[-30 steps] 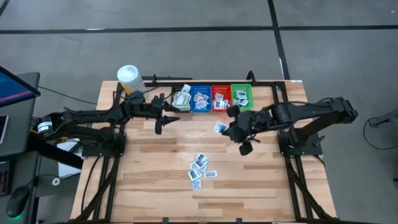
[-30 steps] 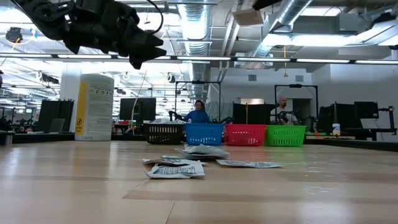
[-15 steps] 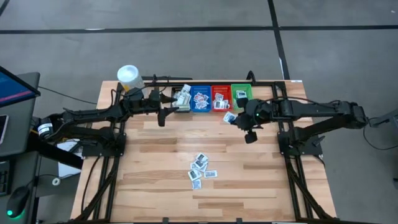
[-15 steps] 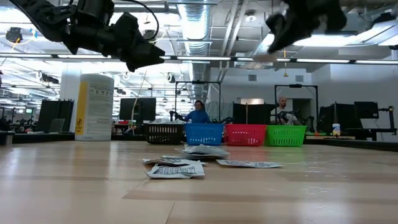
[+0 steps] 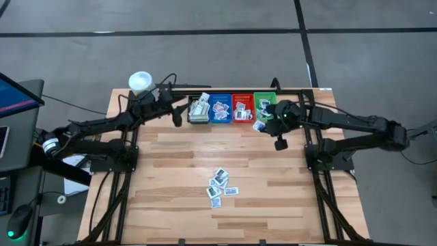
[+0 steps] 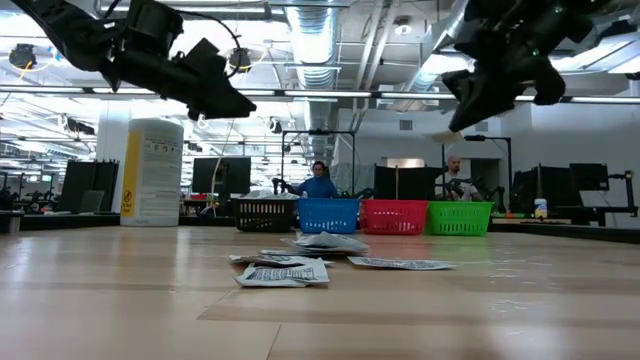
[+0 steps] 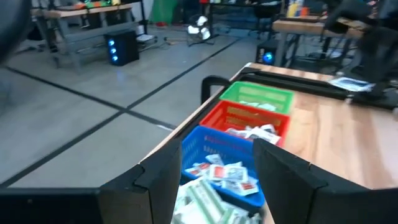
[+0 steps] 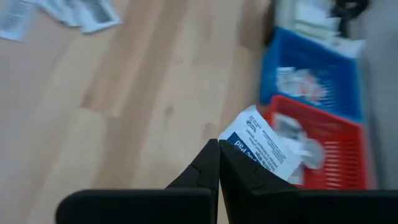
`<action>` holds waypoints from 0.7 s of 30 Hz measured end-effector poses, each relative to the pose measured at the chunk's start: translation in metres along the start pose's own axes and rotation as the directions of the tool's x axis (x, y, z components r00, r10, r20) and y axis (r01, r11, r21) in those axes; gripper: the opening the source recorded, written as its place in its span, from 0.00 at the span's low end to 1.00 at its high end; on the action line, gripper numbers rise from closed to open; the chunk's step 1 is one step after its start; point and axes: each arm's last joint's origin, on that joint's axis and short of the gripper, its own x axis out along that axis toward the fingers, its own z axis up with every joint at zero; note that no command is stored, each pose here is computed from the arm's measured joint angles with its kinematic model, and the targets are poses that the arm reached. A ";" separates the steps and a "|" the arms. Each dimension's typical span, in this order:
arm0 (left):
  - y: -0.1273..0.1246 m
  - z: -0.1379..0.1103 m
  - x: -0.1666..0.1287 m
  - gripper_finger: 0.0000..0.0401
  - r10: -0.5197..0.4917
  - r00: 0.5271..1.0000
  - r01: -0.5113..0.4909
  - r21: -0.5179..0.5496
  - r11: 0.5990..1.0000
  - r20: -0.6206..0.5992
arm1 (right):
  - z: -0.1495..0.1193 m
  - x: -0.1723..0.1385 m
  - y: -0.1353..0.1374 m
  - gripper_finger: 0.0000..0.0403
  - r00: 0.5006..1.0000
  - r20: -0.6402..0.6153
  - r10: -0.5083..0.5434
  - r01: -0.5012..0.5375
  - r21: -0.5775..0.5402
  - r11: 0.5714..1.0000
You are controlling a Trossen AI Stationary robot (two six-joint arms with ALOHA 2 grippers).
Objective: Pick & Place First Aid Supplies
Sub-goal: Put the blue alcohol pad in the green bin
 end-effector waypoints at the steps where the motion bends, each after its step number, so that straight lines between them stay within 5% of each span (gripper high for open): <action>1: 0.002 -0.001 0.000 0.49 0.010 1.000 -0.010 -0.002 1.000 -0.006 | -0.003 0.000 -0.001 0.00 0.999 0.006 0.034 -0.035 0.012 0.999; 7: 0.012 -0.002 -0.001 0.49 0.054 0.998 -0.055 -0.011 0.998 -0.017 | -0.018 0.000 -0.010 0.00 0.990 0.006 0.139 -0.139 0.044 0.989; 21: 0.015 -0.003 -0.002 0.49 0.066 0.998 -0.067 -0.013 0.998 -0.017 | -0.042 -0.005 -0.043 0.00 0.997 -0.068 -0.046 0.046 -0.002 0.999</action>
